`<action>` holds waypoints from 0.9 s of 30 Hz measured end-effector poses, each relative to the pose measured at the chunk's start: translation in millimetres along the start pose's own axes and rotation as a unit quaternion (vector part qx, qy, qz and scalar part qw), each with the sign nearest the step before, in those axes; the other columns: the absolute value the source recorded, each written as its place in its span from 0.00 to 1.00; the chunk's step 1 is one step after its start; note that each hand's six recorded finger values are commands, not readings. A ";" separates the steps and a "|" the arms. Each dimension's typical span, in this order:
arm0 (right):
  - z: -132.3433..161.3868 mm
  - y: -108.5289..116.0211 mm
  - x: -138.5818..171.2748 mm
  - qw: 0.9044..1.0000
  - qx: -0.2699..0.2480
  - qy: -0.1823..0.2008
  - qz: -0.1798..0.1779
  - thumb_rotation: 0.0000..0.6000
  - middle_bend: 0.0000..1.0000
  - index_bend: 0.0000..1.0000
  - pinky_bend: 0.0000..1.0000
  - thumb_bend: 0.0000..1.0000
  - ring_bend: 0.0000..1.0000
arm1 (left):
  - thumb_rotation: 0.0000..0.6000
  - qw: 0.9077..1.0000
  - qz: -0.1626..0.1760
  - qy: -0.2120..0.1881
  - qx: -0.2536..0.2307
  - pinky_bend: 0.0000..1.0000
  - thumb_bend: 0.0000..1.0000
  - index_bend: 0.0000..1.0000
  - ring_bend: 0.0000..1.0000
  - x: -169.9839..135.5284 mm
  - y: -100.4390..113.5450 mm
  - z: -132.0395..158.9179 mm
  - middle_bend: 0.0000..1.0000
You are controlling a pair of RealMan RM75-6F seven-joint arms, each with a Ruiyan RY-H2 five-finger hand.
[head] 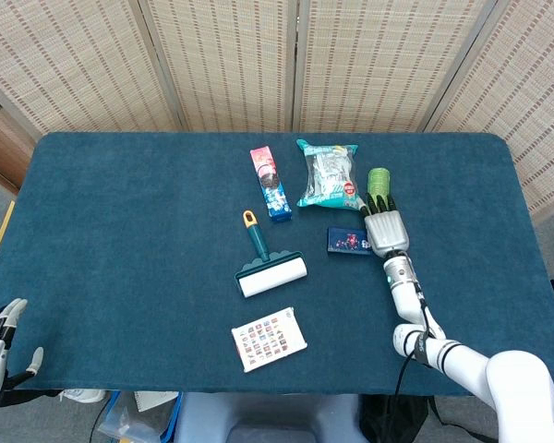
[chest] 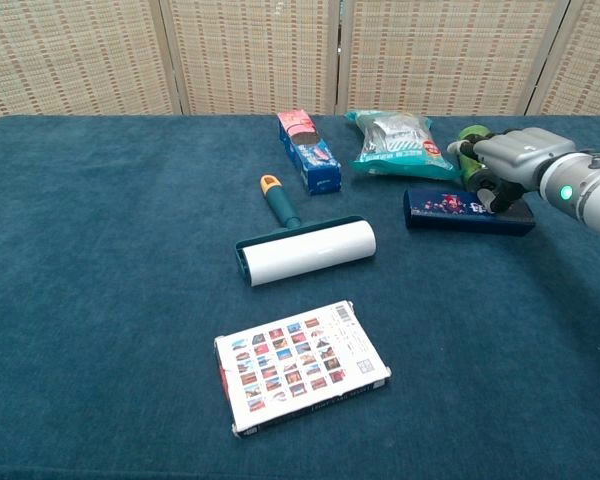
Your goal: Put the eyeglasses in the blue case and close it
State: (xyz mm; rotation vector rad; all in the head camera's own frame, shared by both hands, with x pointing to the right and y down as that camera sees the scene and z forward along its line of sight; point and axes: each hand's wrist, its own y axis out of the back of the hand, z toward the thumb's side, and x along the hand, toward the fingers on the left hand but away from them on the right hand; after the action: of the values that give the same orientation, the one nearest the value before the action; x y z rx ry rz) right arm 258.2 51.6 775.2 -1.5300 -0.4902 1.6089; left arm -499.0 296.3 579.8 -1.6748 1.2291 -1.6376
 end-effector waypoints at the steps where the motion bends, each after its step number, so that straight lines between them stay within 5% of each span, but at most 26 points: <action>1: 0.1 0.3 -0.1 1.000 0.000 0.000 -0.001 1.00 0.00 0.00 0.00 0.47 0.00 | 1.00 1.000 0.000 0.000 0.000 0.00 0.40 0.00 0.00 0.0 0.1 0.1 0.00; 14: -2.0 21.5 14.2 0.998 -0.058 0.021 -0.024 1.00 0.00 0.04 0.00 0.45 0.00 | 1.00 1.000 0.000 -0.003 0.002 0.00 0.40 0.00 0.00 0.9 0.6 2.3 0.00; 22: -3.2 31.9 40.3 0.995 -0.089 0.051 -0.003 1.00 0.00 0.06 0.00 0.17 0.00 | 1.00 1.000 0.000 -0.005 0.002 0.00 0.40 0.00 0.00 0.2 0.9 4.2 0.00; 27: -5.9 23.9 44.0 0.996 -0.074 0.046 0.024 1.00 0.00 0.06 0.00 0.13 0.00 | 1.00 1.000 0.002 -0.007 0.003 0.00 0.40 0.00 0.00 -0.4 2.2 6.0 0.00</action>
State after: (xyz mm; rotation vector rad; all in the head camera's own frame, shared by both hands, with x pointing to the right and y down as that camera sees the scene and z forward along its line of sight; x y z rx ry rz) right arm 260.9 70.7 728.6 -1.7301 -0.5348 1.5598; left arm -493.7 294.2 576.8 -1.6762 1.2190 -1.6230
